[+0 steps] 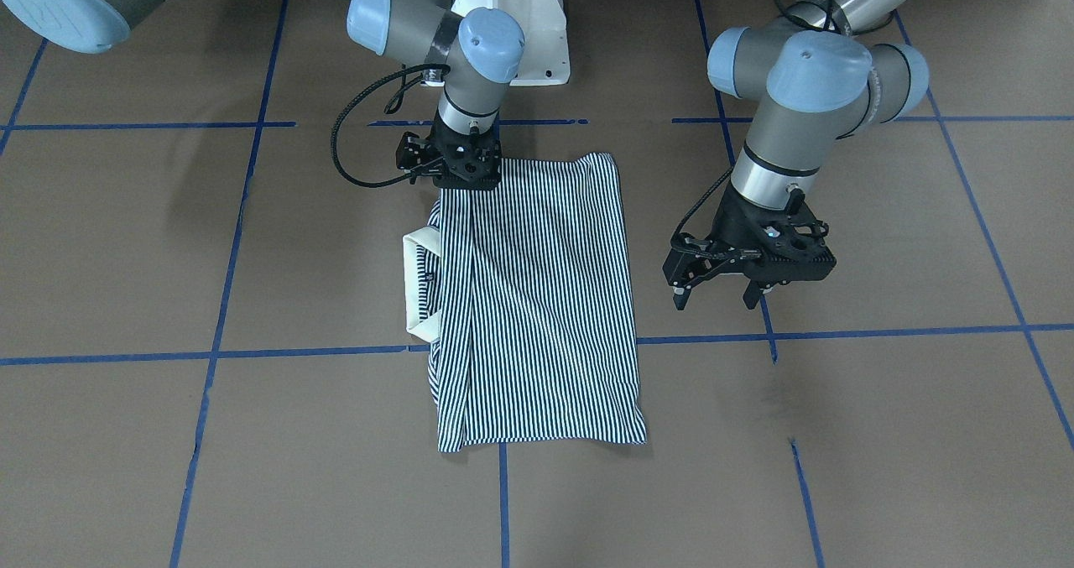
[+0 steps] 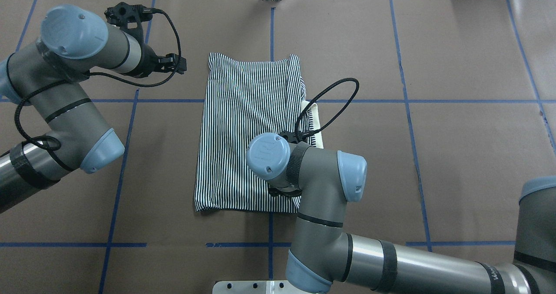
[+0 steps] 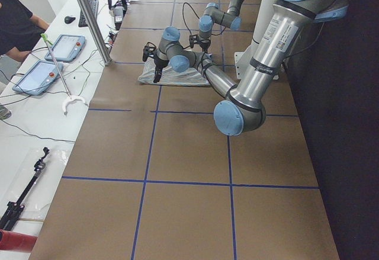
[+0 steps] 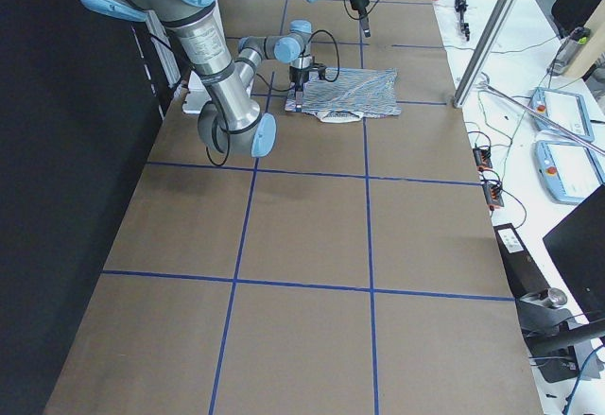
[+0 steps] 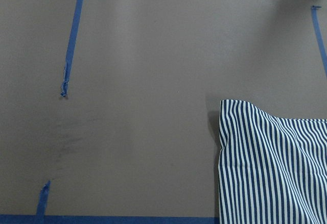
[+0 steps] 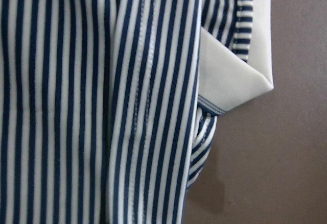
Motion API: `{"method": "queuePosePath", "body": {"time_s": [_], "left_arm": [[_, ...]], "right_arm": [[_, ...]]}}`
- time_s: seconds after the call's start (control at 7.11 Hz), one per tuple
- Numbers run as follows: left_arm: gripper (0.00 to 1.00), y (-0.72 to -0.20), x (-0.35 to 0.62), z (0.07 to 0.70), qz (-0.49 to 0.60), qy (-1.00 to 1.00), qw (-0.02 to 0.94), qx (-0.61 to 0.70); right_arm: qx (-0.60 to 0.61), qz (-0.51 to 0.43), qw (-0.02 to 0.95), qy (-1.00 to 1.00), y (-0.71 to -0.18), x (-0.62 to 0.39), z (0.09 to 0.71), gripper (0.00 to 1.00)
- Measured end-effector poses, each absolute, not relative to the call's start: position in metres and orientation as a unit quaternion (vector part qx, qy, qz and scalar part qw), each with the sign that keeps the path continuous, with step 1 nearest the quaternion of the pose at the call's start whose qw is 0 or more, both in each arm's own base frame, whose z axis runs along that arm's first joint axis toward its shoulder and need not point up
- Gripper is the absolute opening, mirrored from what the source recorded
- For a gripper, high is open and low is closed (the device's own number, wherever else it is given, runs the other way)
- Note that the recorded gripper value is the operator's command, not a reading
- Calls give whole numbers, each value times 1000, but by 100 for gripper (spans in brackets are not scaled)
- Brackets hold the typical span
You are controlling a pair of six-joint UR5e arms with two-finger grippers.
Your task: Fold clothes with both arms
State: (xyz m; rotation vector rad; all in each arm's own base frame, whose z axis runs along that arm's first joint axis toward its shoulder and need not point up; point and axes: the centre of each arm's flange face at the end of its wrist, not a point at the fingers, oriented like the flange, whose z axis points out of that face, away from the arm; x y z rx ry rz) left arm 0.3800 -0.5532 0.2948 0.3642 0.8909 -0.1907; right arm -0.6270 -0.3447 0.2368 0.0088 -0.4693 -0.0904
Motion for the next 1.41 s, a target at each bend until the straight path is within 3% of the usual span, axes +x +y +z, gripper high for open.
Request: {"method": "queuePosePath", "body": {"time_s": [1.41], "left_arm": [[100, -545, 394, 286, -97, 441, 876, 167]], "right_arm": [[12, -54, 980, -190, -360, -576, 266, 100]]}}
